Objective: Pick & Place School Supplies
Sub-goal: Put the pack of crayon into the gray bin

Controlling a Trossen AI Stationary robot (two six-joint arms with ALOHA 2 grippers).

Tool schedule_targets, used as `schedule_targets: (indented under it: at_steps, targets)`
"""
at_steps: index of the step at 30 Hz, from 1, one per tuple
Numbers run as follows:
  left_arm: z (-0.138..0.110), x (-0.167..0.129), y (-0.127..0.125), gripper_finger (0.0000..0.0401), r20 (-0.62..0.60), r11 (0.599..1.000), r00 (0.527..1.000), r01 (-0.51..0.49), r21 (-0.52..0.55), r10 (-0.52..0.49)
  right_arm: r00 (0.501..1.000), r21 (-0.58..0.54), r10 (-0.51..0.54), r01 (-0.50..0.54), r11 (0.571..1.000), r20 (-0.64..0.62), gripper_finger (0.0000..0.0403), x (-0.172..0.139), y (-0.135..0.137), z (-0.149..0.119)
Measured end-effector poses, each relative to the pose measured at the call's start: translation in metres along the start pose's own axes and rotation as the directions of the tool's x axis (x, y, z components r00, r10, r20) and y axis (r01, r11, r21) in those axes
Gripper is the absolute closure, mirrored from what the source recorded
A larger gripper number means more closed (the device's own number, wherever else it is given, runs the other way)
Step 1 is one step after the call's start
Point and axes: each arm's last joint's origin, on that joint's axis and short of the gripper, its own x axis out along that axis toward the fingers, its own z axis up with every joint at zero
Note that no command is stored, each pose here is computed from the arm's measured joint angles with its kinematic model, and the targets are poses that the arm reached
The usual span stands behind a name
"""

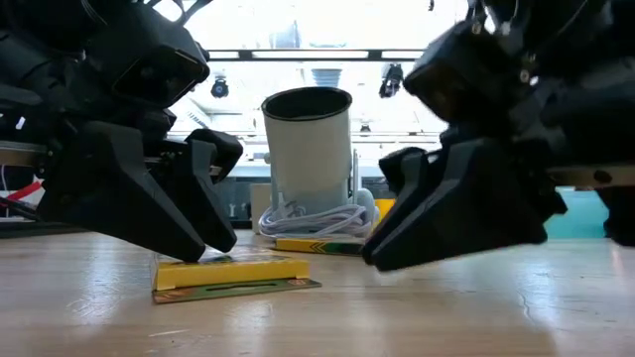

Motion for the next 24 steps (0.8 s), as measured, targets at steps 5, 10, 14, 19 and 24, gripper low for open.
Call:
schedule_targets:
  at_steps: [5,10,14,19,24]
  targets:
    - [0.0019,0.0005,-0.0002,0.0266,0.0,1.0,1.0,0.0,0.0,0.0,0.999,-0.061,-0.018,0.02,0.998,0.028,0.0335,-0.0004,-0.0028,0.011]
    - [0.0037,0.0008,-0.0003,0.0266,0.007,1.0,1.0,0.001,0.003,-0.001,0.999,-0.008,-0.025,0.025,1.0,0.023,0.0335,0.001,-0.0047,0.0084]
    - [0.0036,0.0008,-0.0003,0.0266,0.006,0.999,1.0,0.002,0.033,-0.002,0.999,-0.007,-0.033,0.033,0.999,0.018,0.0335,0.0018,-0.0049,0.0068]
    - [0.0038,0.0008,-0.0007,0.0266,0.007,0.999,1.0,0.014,0.04,-0.015,0.999,-0.01,-0.046,0.046,0.999,0.019,0.0335,0.0019,-0.0058,0.0068]
    - [0.0079,0.0016,-0.0014,0.0266,0.015,0.999,0.999,0.028,0.039,-0.029,0.999,-0.01,-0.045,0.045,0.999,0.019,0.0335,0.0019,-0.0055,0.0067]
